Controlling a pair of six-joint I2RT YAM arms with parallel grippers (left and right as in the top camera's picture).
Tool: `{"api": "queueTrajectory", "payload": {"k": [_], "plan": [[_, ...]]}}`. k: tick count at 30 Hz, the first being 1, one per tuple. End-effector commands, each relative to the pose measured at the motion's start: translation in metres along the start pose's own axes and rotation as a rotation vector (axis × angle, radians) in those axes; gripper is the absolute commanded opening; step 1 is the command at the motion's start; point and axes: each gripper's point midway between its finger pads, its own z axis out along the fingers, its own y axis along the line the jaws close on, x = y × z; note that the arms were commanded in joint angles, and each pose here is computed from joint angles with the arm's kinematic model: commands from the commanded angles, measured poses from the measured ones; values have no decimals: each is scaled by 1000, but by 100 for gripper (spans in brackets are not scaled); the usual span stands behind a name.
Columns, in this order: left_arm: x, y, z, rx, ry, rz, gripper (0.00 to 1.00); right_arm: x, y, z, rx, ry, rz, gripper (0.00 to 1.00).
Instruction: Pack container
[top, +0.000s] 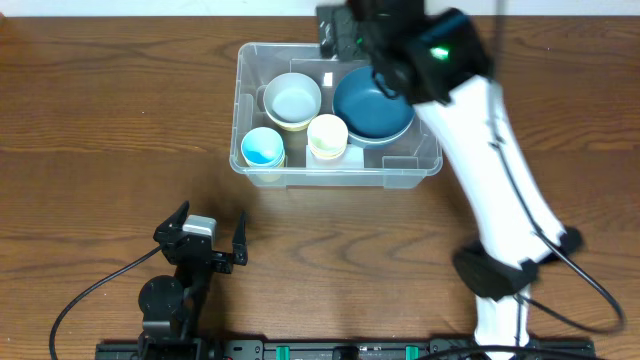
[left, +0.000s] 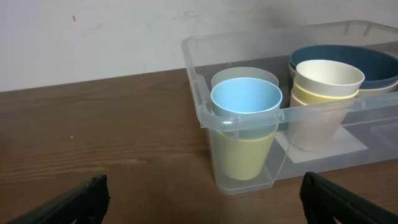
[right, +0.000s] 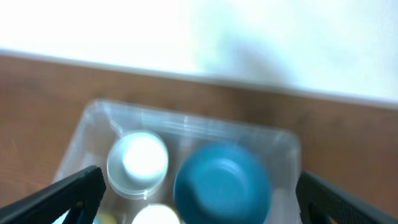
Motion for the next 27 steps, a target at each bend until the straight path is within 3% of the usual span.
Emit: {"api": "queueTrajectory", "payload": {"k": [1, 6, 11, 16, 21, 27], "plan": [[14, -1, 1, 8, 42, -1, 98, -29, -37, -44, 41, -120, -53, 99], [14, -1, 1, 8, 42, -1, 98, -39, -68, -69, -61, -228, -48, 99], [14, -1, 1, 8, 42, -1, 98, -21, -114, -85, -123, -296, 1, 99], [14, -1, 1, 8, 42, -1, 98, 22, -157, -101, -115, -377, -7, 99], [14, -1, 1, 8, 42, -1, 98, 71, -158, -115, -85, -503, -175, 99], [14, -1, 1, 8, 42, -1, 98, 143, -157, -117, -74, -580, -202, 99]]}}
